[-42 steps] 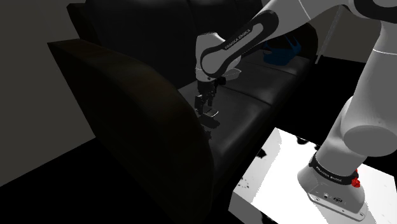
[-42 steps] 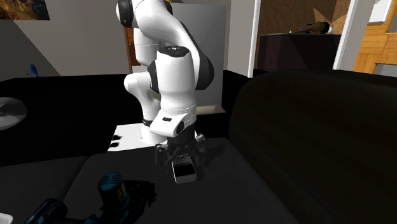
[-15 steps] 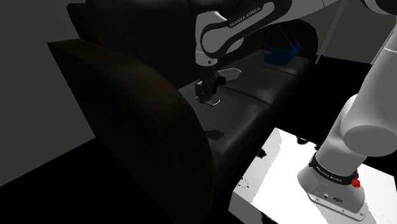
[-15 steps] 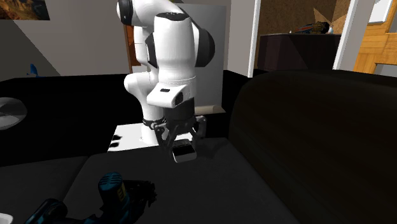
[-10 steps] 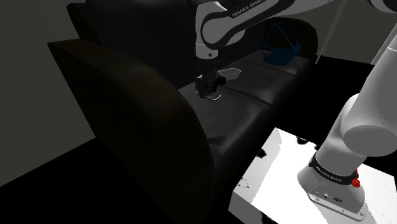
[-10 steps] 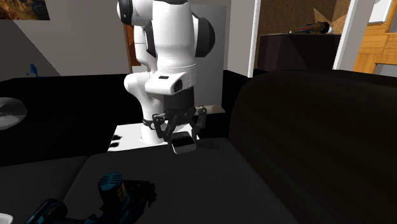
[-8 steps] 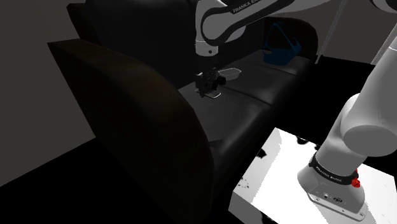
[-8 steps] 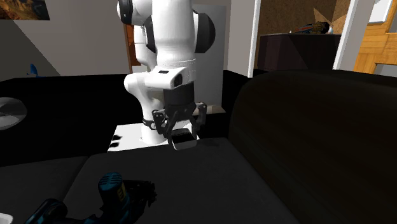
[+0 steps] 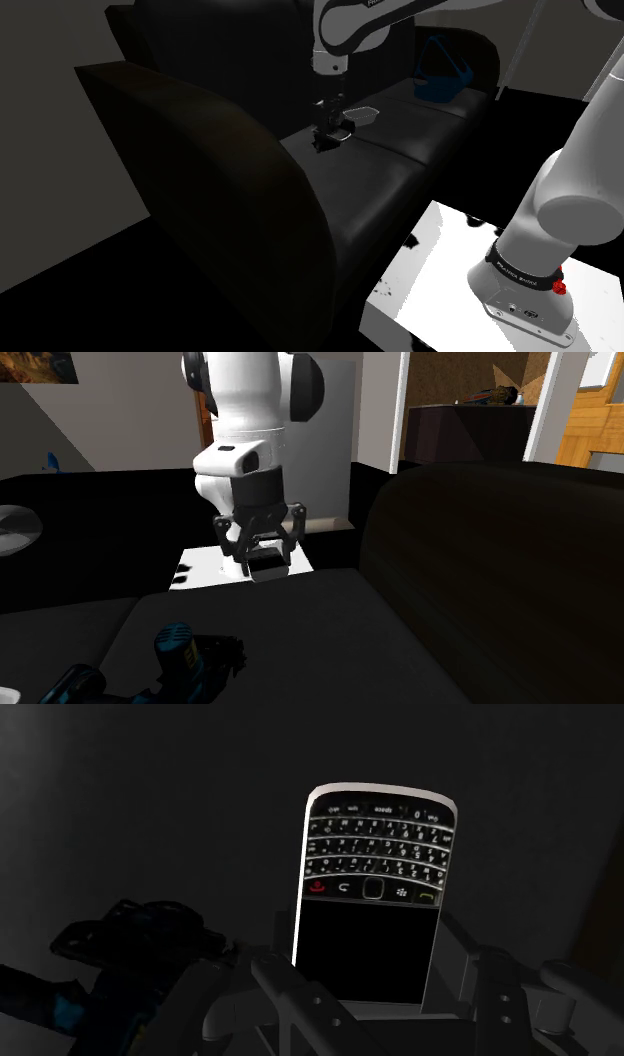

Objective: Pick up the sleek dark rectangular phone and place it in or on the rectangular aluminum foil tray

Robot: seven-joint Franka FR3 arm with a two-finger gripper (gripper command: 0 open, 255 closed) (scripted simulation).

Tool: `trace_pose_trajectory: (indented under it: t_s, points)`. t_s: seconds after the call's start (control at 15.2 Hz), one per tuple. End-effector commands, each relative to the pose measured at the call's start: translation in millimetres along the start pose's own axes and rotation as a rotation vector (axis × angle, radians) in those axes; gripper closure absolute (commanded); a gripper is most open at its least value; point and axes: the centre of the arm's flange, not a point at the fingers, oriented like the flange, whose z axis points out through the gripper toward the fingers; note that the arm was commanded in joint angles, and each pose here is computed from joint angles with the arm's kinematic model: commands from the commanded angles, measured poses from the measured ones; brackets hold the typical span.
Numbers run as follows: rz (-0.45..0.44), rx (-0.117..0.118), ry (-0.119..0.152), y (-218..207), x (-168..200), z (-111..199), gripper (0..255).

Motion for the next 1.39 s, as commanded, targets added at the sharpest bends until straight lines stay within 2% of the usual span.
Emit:
trace_pose_trajectory:
  t_s: [0.0,1.32]
  points:
    - [-0.001,0.0,0.0,28,3,-3,255]
    - [-0.001,0.0,0.0,288,43,-20,255]
